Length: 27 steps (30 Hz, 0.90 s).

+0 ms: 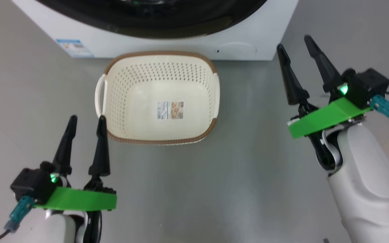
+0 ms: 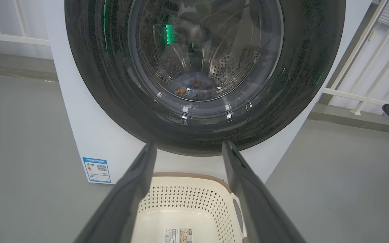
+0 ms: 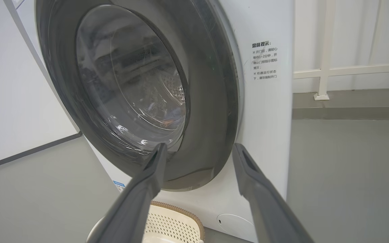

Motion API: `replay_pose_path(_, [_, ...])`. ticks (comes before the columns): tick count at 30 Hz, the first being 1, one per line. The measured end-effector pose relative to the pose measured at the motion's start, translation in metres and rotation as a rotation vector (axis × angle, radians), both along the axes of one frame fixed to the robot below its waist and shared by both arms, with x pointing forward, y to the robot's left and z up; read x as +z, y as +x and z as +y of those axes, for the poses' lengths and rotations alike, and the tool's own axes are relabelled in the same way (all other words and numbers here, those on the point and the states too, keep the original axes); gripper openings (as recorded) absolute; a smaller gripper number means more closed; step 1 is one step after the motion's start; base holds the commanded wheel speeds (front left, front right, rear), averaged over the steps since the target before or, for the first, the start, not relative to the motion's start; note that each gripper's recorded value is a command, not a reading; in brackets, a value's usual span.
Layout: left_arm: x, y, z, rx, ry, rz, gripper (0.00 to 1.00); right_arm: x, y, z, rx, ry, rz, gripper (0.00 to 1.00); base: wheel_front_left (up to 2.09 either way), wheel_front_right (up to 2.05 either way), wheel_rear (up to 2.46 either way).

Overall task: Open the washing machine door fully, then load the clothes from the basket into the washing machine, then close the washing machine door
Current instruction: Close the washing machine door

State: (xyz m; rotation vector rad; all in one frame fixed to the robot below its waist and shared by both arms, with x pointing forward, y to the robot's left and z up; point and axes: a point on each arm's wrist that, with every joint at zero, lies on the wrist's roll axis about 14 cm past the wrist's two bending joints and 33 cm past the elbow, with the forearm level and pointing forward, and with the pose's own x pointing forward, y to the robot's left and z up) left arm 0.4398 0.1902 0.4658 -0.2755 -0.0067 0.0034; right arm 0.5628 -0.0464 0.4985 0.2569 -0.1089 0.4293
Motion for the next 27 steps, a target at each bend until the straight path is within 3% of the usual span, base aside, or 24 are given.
replay_pose_path(7, [0.009,-0.014,0.006,0.023,-0.001,-0.015,1.00,0.013,-0.024,-0.024,-0.062,-0.017,-0.015,1.00,0.00,0.00,0.00])
replay_pose_path(27, [0.021,-0.068,-0.001,0.006,0.031,-0.025,1.00,0.012,-0.135,-0.097,-0.264,-0.046,0.049,1.00,0.00,0.00,0.00])
